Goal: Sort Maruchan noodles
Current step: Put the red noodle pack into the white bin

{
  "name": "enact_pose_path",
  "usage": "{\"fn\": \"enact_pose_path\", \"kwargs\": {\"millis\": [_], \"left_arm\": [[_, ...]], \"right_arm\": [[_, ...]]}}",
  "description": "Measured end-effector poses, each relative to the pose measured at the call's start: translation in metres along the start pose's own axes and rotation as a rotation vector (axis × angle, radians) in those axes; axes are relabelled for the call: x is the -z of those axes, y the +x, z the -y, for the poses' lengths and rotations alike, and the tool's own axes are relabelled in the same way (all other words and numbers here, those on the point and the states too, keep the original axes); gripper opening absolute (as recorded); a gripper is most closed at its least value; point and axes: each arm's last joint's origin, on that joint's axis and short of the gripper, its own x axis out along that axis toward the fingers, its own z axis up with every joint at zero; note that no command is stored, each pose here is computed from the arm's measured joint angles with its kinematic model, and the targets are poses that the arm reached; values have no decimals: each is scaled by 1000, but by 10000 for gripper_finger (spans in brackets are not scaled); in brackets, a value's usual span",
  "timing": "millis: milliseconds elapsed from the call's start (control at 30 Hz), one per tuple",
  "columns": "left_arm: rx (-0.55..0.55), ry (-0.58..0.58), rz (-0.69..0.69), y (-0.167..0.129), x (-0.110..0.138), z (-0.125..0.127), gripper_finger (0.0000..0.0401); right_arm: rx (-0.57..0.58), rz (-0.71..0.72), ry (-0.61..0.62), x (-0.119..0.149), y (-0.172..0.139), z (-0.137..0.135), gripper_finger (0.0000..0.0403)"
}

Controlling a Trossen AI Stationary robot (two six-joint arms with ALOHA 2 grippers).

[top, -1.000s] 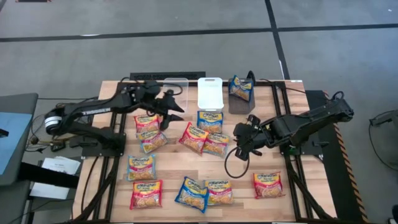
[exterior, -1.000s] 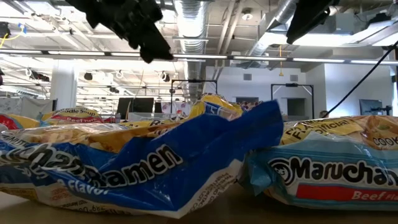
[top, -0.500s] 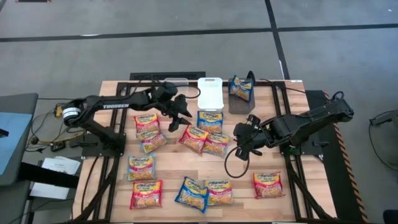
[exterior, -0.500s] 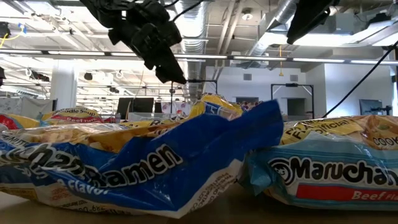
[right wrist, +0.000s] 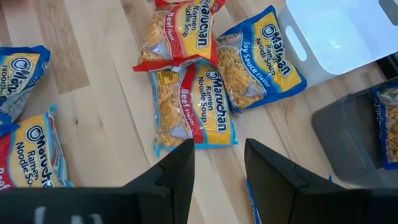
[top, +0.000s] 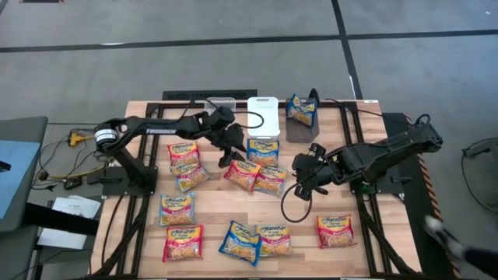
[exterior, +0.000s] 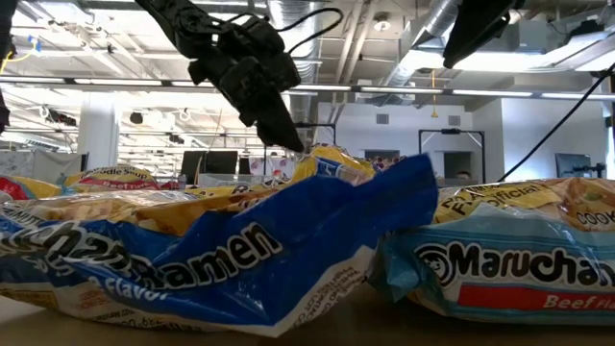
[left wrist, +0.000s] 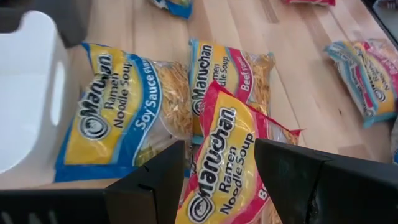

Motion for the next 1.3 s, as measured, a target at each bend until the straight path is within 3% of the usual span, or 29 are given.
{"fn": "enact_pose_path", "kwargs": {"millis": [400,933,1300], "left_arm": [[24,-17,-69,16,10,4,182],[-34,-62,-176,42,25,10,182],[5,-77,-242,57,35,21,182]], "right_arm": [[0,1,1,0,0,0,163],[-2,2,8,0,0,0,163],[2,1,13,-1,0,1,163]]}}
